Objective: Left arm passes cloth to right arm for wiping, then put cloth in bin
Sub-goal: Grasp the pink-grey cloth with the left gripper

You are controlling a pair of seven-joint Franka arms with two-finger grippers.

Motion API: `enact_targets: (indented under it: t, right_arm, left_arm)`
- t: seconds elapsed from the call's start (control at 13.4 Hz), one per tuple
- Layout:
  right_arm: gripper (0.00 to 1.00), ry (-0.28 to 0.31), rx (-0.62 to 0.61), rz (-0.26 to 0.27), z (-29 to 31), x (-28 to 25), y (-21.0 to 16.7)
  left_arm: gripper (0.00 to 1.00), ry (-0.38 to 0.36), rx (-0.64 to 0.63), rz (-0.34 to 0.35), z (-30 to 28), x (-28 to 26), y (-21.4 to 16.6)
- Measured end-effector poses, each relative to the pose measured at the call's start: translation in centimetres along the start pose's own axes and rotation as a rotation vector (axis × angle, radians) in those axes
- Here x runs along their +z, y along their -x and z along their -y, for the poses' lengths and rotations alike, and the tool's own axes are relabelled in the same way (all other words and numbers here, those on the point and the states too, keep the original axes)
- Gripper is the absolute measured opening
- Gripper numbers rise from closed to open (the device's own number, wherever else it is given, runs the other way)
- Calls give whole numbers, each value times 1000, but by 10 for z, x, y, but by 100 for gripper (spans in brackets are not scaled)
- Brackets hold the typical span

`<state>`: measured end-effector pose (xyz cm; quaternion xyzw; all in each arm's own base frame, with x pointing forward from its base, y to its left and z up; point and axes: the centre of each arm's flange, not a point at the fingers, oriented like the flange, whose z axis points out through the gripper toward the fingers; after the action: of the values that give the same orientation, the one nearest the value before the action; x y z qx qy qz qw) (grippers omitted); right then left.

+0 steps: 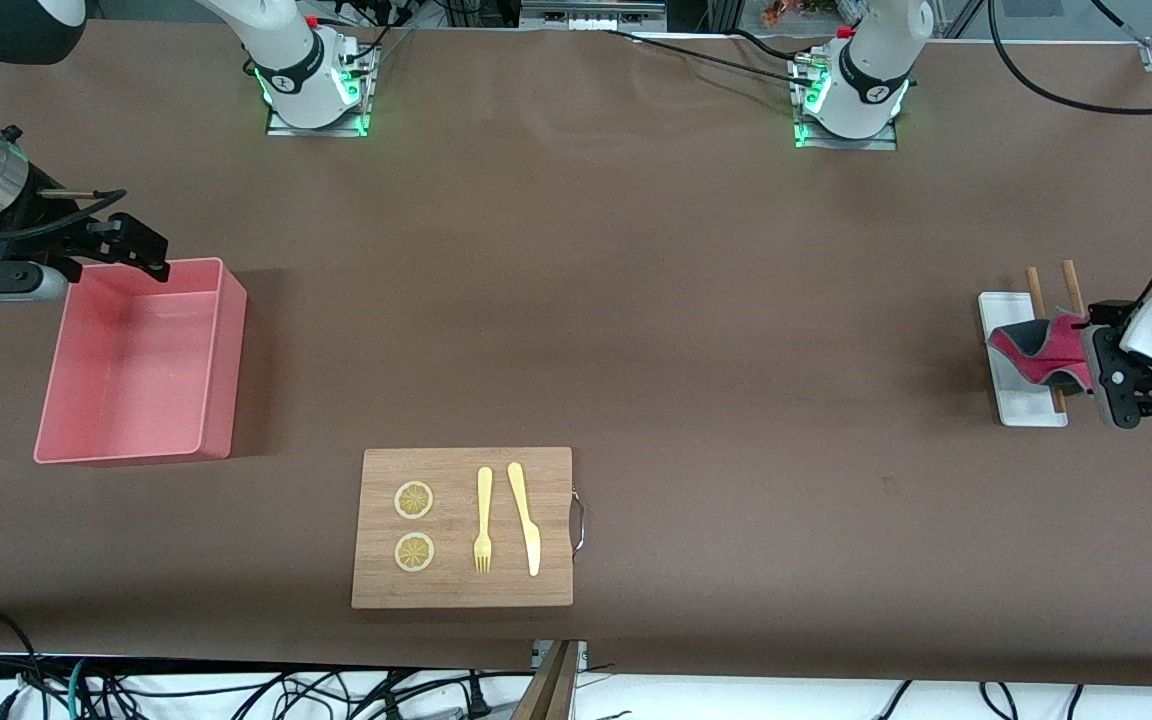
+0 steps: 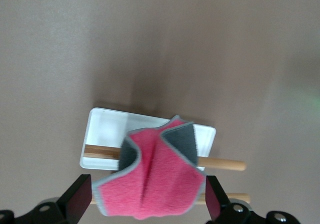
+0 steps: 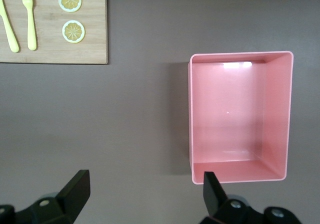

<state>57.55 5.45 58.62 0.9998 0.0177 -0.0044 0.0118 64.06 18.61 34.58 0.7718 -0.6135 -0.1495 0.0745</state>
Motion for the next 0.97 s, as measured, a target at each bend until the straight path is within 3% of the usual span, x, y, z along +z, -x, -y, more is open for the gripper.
enact_targets:
  t: [0.15, 0.52, 0.67, 0.97]
  right_arm:
    - [100, 2, -6, 40, 3, 3, 5]
    - [100, 1, -27, 42, 10, -6, 9]
    - [100, 1, -64, 61, 10, -4, 11]
    - [100, -7, -117, 77, 29, -3, 15]
  left_arm:
    - [100, -11, 45, -3, 9, 8, 6]
    - [100, 8, 60, -9, 14, 22, 13]
    - [94, 16, 62, -11, 15, 28, 16]
    - [50, 19, 98, -12, 16, 30, 16]
